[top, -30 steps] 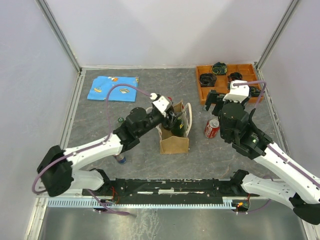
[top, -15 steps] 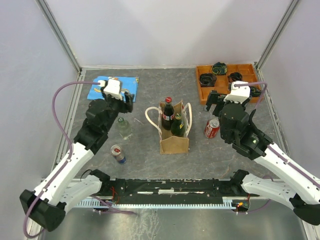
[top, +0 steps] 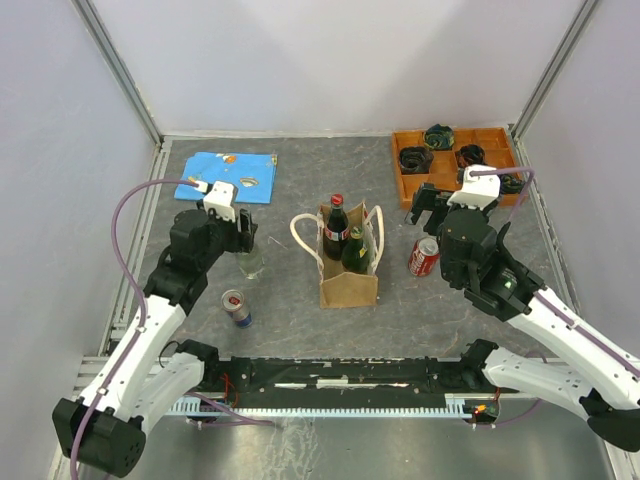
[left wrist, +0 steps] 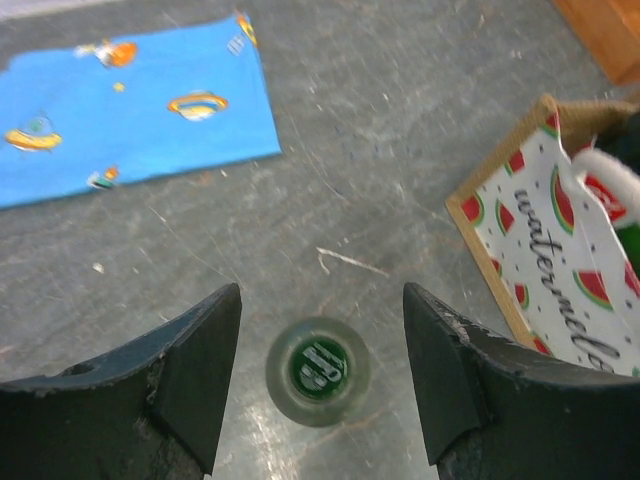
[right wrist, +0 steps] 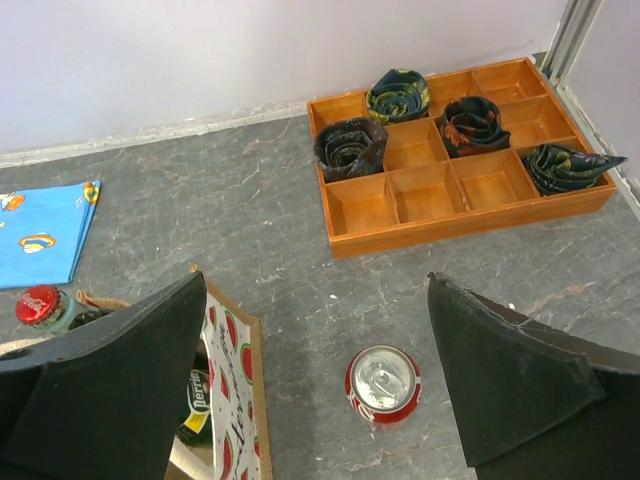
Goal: Place the beverage into the canvas bag
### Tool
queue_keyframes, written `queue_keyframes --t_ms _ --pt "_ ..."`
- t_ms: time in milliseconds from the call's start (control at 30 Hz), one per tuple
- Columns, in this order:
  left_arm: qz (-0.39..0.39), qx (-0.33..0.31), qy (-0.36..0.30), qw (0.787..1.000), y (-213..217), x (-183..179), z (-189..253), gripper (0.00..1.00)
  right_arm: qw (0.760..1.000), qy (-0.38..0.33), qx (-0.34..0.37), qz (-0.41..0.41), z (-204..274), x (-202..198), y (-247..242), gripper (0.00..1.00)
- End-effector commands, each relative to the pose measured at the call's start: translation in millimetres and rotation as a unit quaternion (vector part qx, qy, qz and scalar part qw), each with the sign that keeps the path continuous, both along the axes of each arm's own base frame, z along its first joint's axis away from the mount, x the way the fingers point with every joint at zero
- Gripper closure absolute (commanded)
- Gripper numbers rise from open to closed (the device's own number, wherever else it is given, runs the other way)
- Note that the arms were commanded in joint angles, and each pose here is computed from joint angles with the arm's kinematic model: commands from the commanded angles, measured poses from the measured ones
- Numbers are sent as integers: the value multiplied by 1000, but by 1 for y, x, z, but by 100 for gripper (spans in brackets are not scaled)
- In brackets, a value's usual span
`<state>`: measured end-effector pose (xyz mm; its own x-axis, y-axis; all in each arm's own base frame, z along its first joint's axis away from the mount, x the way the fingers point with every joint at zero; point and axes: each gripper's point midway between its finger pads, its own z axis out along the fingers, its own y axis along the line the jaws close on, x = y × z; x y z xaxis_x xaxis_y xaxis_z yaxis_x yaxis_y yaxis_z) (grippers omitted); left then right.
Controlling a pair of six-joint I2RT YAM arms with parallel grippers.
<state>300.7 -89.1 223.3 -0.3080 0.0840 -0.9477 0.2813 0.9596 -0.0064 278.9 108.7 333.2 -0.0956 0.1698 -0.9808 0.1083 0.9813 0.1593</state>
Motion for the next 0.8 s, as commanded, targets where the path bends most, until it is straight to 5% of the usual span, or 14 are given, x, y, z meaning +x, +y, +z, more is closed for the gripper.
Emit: queue_keyframes --t_ms 0,567,767 --pt "-48 -32 27 998 -19 -10 -15 28 1000 -13 26 -3 3 -3 -4 1" --pt "-25 -29 39 998 -13 -8 -66 29 1000 -8 14 -11 -1 -3 -7 1" --pt "-13 -32 22 999 -11 -2 -74 52 1000 -8 9 -12 0 -1 -6 1"
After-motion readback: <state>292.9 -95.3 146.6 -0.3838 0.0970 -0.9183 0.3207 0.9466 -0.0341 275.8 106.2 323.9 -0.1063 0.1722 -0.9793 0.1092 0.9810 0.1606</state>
